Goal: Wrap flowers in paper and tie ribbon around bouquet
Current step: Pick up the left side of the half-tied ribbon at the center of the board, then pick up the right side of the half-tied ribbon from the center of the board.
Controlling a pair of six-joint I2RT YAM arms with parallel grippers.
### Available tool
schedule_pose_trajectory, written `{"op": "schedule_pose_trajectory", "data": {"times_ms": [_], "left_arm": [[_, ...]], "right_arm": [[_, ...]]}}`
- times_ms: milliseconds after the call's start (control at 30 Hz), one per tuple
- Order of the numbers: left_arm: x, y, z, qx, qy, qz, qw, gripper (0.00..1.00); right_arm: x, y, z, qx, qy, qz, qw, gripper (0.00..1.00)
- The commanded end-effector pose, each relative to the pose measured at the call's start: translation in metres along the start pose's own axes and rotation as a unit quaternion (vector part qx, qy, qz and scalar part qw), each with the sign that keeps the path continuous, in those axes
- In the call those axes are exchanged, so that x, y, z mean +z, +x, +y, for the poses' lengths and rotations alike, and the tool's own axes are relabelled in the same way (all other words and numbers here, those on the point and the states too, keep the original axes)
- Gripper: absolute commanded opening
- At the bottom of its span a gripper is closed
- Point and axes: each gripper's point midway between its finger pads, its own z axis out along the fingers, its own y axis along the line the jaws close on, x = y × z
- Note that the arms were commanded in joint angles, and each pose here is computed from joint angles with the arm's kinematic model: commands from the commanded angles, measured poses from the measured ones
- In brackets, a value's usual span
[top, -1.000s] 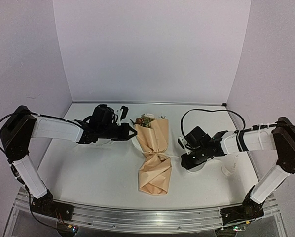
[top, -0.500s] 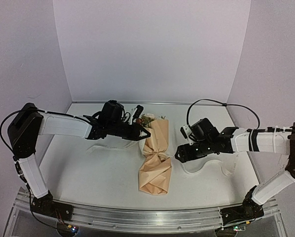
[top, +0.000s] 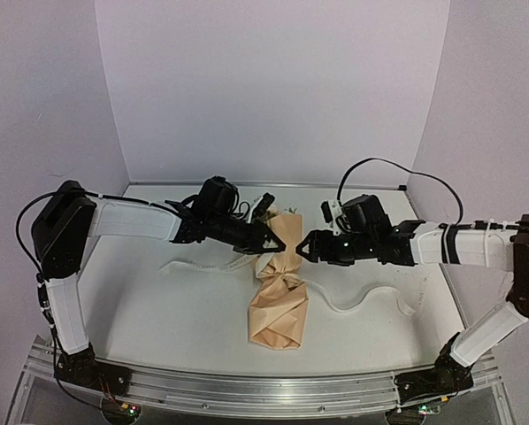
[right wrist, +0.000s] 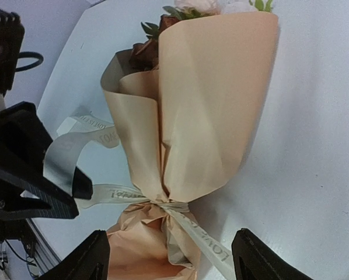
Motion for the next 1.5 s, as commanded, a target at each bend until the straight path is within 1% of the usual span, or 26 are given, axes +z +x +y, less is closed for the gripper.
{"op": "schedule_pose_trajectory", "data": {"times_ms": [0, 200, 267, 300, 400, 467, 533, 633, 700, 800, 900, 1033, 1133, 1367, 1400, 1467], "left_arm": [[0.018, 0.017, -0.021, 0.024, 0.022, 0.063, 0.997, 0.18], [0.039, 0.042, -0.037, 0.071, 0.031, 0.126, 0.989, 0.20], [0.046, 0.052, -0.036, 0.079, 0.024, 0.148, 0.985, 0.20], [0.049, 0.051, -0.037, 0.088, 0.023, 0.153, 0.984, 0.20], [0.057, 0.057, -0.035, 0.097, 0.014, 0.173, 0.980, 0.18], [0.063, 0.057, -0.036, 0.113, 0.007, 0.183, 0.977, 0.17], [0.068, 0.060, -0.035, 0.123, 0.004, 0.196, 0.973, 0.17], [0.072, 0.062, -0.032, 0.136, 0.000, 0.206, 0.969, 0.16], [0.072, 0.057, -0.032, 0.152, -0.005, 0.204, 0.967, 0.16], [0.071, 0.049, -0.032, 0.178, -0.015, 0.199, 0.963, 0.16], [0.071, 0.043, -0.033, 0.202, -0.019, 0.195, 0.960, 0.15], [0.070, 0.041, -0.036, 0.216, -0.013, 0.193, 0.957, 0.15], [0.068, 0.039, -0.039, 0.227, -0.010, 0.189, 0.955, 0.15], [0.065, 0.041, -0.041, 0.245, -0.003, 0.185, 0.952, 0.15], [0.065, 0.040, -0.041, 0.246, -0.003, 0.183, 0.952, 0.15], [0.065, 0.039, -0.042, 0.250, 0.000, 0.179, 0.951, 0.15]], "right_arm": [[-0.022, -0.004, -0.031, 0.035, 0.043, -0.032, 0.998, 0.75], [-0.040, 0.024, -0.068, 0.028, 0.089, -0.001, 0.996, 0.77], [-0.048, 0.034, -0.085, 0.027, 0.124, 0.008, 0.992, 0.77], [-0.056, 0.041, -0.096, 0.027, 0.154, 0.016, 0.988, 0.77], [-0.085, 0.051, -0.135, 0.036, 0.269, 0.020, 0.962, 0.76], [-0.098, 0.058, -0.148, 0.061, 0.308, 0.017, 0.949, 0.75], [-0.104, 0.065, -0.153, 0.094, 0.326, 0.021, 0.940, 0.73], [-0.101, 0.071, -0.156, 0.146, 0.337, 0.022, 0.930, 0.72], [-0.095, 0.070, -0.154, 0.170, 0.338, 0.026, 0.925, 0.69], [-0.087, 0.070, -0.155, 0.210, 0.347, 0.023, 0.914, 0.68], [-0.084, 0.073, -0.163, 0.236, 0.369, 0.013, 0.899, 0.68], [-0.077, 0.077, -0.174, 0.261, 0.393, 0.001, 0.881, 0.67], [-0.067, 0.075, -0.181, 0.273, 0.401, -0.016, 0.875, 0.61], [-0.047, 0.075, -0.194, 0.291, 0.408, -0.044, 0.865, 0.54], [-0.044, 0.076, -0.195, 0.293, 0.405, -0.044, 0.865, 0.52], [-0.039, 0.078, -0.196, 0.298, 0.401, -0.039, 0.865, 0.40]]}}
